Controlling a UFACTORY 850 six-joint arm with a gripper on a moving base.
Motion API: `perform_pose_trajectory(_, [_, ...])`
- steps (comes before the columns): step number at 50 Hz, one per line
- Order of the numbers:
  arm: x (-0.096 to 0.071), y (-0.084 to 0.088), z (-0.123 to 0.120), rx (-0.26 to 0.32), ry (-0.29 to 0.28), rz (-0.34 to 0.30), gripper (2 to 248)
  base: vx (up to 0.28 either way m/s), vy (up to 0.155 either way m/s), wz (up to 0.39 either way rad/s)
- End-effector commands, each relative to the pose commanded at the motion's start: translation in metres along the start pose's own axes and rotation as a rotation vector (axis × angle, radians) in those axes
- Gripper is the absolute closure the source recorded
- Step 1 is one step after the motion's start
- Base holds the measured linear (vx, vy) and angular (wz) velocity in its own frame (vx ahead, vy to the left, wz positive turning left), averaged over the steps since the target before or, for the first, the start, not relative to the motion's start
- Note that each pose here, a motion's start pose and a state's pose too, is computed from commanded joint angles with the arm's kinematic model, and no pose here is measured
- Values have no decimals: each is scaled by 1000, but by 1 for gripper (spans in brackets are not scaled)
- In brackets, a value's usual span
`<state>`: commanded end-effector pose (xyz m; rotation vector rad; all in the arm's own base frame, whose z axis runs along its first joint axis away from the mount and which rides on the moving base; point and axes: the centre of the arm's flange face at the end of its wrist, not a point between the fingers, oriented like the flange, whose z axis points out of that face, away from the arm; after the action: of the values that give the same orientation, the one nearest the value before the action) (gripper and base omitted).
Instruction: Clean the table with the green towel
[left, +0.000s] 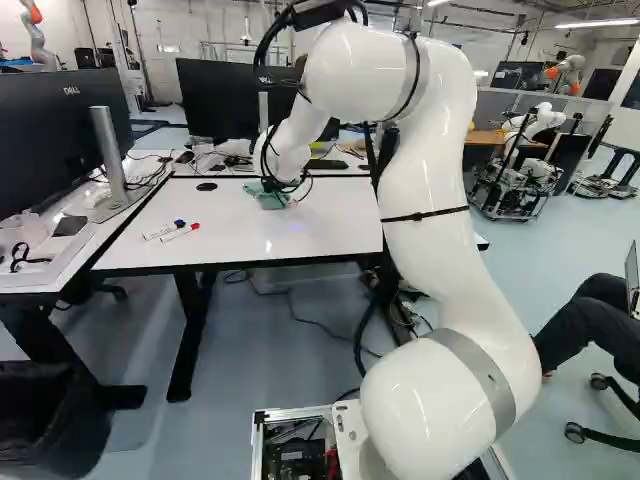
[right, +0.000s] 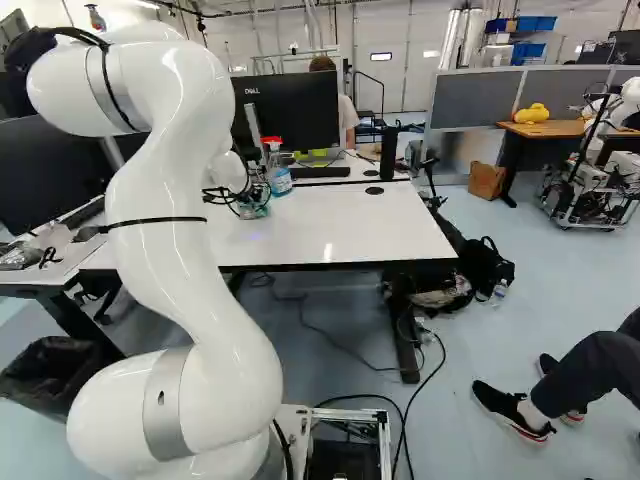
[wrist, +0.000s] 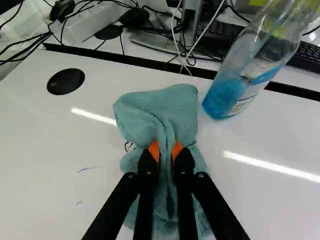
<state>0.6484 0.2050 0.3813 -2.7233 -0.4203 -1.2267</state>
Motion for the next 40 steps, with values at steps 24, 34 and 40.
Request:
perform_pose_trajectory(24, [9,-34,14,36,16,-32,202,0,0,0])
perform_pose_trajectory(34, [9,-52,14,56,17,-49,202,0,0,0])
perform_pose_trajectory(40, [8,-63,13,68,17,-59,202,0,0,0])
